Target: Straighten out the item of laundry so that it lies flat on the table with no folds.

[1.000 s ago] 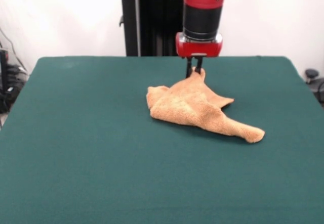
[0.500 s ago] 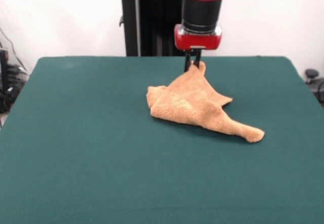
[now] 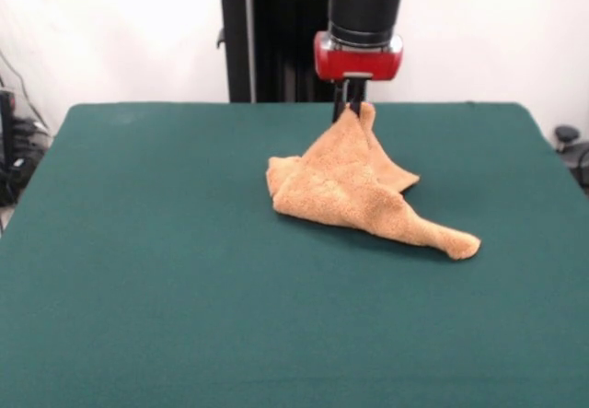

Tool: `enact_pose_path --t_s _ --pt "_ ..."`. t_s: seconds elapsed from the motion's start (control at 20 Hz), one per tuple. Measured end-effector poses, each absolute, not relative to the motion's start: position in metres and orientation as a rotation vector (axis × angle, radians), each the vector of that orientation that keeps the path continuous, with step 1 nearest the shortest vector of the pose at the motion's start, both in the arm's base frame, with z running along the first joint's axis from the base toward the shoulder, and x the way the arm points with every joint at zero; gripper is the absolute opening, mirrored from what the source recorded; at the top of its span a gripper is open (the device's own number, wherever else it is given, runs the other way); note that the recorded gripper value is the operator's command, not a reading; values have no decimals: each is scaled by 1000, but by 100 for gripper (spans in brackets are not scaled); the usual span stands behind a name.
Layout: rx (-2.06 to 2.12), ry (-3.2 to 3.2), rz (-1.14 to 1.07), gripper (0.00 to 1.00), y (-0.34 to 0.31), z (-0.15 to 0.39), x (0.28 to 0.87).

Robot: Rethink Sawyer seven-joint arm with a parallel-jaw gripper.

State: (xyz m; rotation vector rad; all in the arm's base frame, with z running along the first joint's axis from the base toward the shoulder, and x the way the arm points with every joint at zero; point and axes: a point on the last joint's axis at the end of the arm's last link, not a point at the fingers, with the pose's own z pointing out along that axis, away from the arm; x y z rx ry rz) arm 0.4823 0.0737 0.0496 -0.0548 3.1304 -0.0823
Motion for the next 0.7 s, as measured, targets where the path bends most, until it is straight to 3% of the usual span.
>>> enact_pose_path --t_s 0.7 --pt "-53 3150 -71 0 87 69 453"
